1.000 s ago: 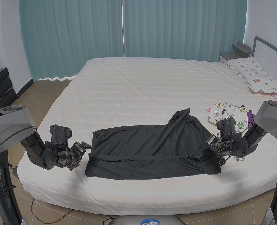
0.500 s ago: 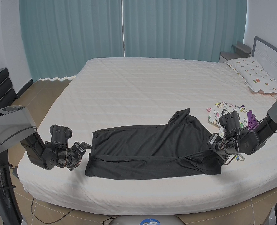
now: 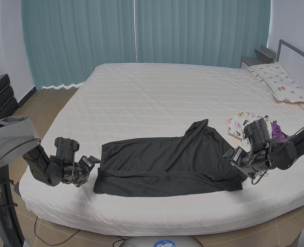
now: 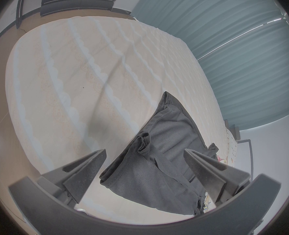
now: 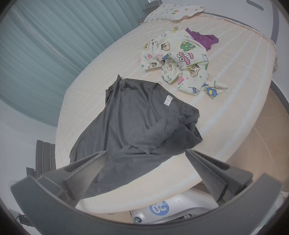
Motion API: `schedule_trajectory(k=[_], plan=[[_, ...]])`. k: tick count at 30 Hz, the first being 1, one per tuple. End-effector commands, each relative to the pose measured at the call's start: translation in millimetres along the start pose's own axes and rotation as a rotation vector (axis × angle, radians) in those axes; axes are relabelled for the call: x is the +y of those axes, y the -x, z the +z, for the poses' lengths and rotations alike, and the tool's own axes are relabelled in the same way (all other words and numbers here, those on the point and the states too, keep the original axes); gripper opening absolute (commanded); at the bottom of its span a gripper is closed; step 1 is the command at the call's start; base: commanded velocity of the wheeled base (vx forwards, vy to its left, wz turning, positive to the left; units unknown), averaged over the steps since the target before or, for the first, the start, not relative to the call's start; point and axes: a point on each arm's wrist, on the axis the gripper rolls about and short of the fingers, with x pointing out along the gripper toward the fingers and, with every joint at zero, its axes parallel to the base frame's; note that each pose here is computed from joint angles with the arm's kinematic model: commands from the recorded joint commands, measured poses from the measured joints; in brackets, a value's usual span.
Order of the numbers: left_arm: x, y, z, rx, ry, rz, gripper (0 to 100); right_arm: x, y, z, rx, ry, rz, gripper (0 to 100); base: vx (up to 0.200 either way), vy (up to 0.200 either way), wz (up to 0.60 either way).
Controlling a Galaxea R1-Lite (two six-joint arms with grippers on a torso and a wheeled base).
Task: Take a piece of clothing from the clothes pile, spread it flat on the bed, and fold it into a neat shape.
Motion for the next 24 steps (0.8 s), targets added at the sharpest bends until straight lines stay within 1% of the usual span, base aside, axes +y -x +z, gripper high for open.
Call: schedule_trajectory(k=[1, 3, 4, 5, 7, 9, 10, 12, 15, 18, 21, 24], plan=[[0.3, 0.1, 0.0, 0.0, 0.001, 0.0, 100, -9.8, -16.7, 5.4, 0.014, -0.029, -0.037, 100, 0.0, 0.0, 0.0], [0.3, 0.1, 0.0, 0.0, 0.003, 0.0, 100, -15.1, -38.7, 2.8, 0.026, -0.04, -0.064, 100, 0.0, 0.0, 0.0], [0.3, 0.1, 0.0, 0.0, 0.003, 0.0, 100, -15.5, -40.0, 2.8, 0.025, -0.042, -0.065, 100, 0.0, 0.0, 0.0], [0.3, 0.1, 0.0, 0.0, 0.003, 0.0, 100, -18.0, -56.7, 2.4, 0.014, -0.071, -0.062, 100, 0.0, 0.0, 0.0], [0.3, 0.1, 0.0, 0.0, 0.003, 0.0, 100, -20.0, -73.7, -0.8, 0.003, -0.089, -0.051, 100, 0.0, 0.0, 0.0], [0.3, 0.1, 0.0, 0.0, 0.001, 0.0, 100, -20.8, -88.7, -4.1, -0.001, -0.094, -0.043, 100, 0.0, 0.0, 0.0], [0.3, 0.1, 0.0, 0.0, 0.001, 0.0, 100, -20.8, -88.7, -4.1, -0.001, -0.094, -0.043, 100, 0.0, 0.0, 0.0], [0.0, 0.1, -0.5, 0.001, 0.002, 0.0, 100, -19.2, -108.5, -8.4, 0.003, -0.094, -0.043, 100, 0.0, 0.0, 0.0], [0.3, 0.1, 0.0, -0.001, 0.003, 0.001, 100, -19.7, -119.4, -11.4, 0.008, -0.096, -0.052, 100, 0.0, 0.0, 0.0], [0.0, 0.1, -0.4, -0.002, 0.002, 0.002, 100, -19.1, -127.3, -8.8, -0.007, -0.106, -0.032, 100, 0.0, 0.0, 0.0], [0.1, 0.1, -0.4, -0.003, 0.002, 0.002, 100, -23.9, -132.2, -4.9, -0.019, -0.12, -0.013, 100, 0.0, 0.0, 0.0], [0.1, 0.1, -0.3, -0.004, 0.0, 0.003, 100, -26.6, -135.4, -4.0, -0.02, -0.124, -0.015, 100, 0.0, 0.0, 0.0]])
